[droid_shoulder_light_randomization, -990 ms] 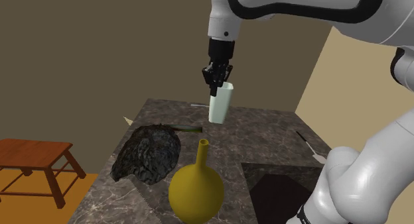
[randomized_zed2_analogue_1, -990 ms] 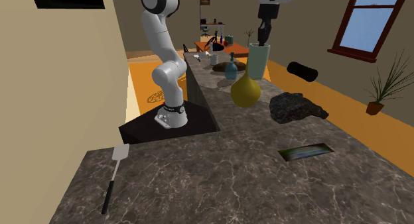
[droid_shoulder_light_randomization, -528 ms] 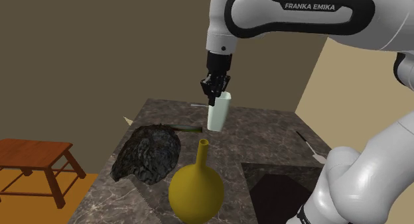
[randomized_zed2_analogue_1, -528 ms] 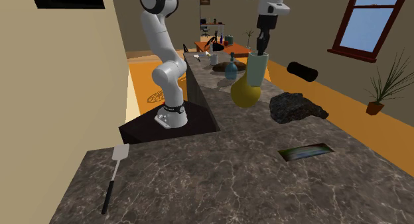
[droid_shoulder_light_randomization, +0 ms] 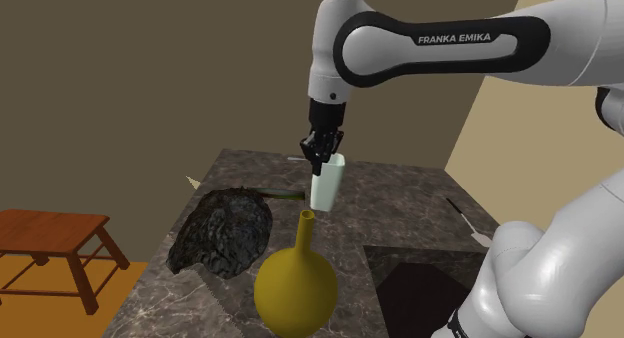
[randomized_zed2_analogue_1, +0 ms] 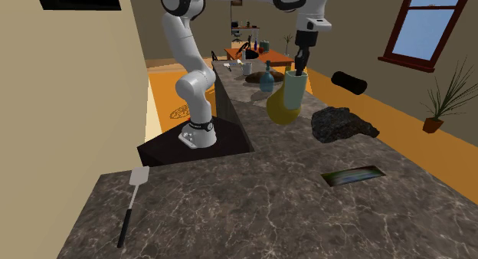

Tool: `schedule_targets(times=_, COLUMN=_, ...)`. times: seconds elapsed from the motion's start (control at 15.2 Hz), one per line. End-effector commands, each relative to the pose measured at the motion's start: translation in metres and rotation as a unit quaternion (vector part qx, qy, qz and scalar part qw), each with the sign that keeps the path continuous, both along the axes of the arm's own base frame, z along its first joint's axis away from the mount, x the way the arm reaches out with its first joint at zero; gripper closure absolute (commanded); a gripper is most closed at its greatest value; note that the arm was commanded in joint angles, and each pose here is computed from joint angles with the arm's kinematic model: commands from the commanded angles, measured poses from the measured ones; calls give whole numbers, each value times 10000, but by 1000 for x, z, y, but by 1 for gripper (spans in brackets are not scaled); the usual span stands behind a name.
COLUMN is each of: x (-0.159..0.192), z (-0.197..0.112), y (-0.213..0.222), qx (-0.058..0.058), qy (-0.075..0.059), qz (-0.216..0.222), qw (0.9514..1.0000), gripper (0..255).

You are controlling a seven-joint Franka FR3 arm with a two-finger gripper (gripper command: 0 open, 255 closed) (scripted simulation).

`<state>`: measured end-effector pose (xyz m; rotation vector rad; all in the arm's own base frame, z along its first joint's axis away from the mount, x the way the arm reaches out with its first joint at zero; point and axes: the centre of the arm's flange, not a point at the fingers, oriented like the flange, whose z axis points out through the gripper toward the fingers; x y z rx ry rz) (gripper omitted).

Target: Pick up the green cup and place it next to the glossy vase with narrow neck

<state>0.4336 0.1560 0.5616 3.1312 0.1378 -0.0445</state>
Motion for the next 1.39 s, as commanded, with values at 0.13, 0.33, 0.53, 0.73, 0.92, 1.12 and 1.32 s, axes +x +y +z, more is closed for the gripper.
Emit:
schedule_targets(times=0.13, x=0, z=-21, y=0, qx=1, qy=-4, qz=0, qw=10000, gripper=255)
schedule_targets(times=0.33, x=0, z=-37, y=0, qx=1, qy=-4, qz=0, qw=10000, gripper=255)
schedule_targets(times=0.53, x=0, z=-53, y=0, qx=1, qy=-4, qz=0, qw=10000, gripper=255)
schedule_targets(times=0.73, x=0, z=-69, y=0, qx=1, qy=-4, qz=0, qw=10000, gripper=255)
schedule_targets(times=0.92, x=0, z=-85, y=0, qx=1, qy=-4, qz=0, qw=10000, gripper=255)
schedule_targets(times=1.12, x=0, z=-101, y=0, qx=1, qy=-4, qz=0, qw=10000, gripper=255)
schedule_targets(times=1.32, x=0, z=-116, y=0, qx=1, qy=-4, qz=0, qw=10000, gripper=255)
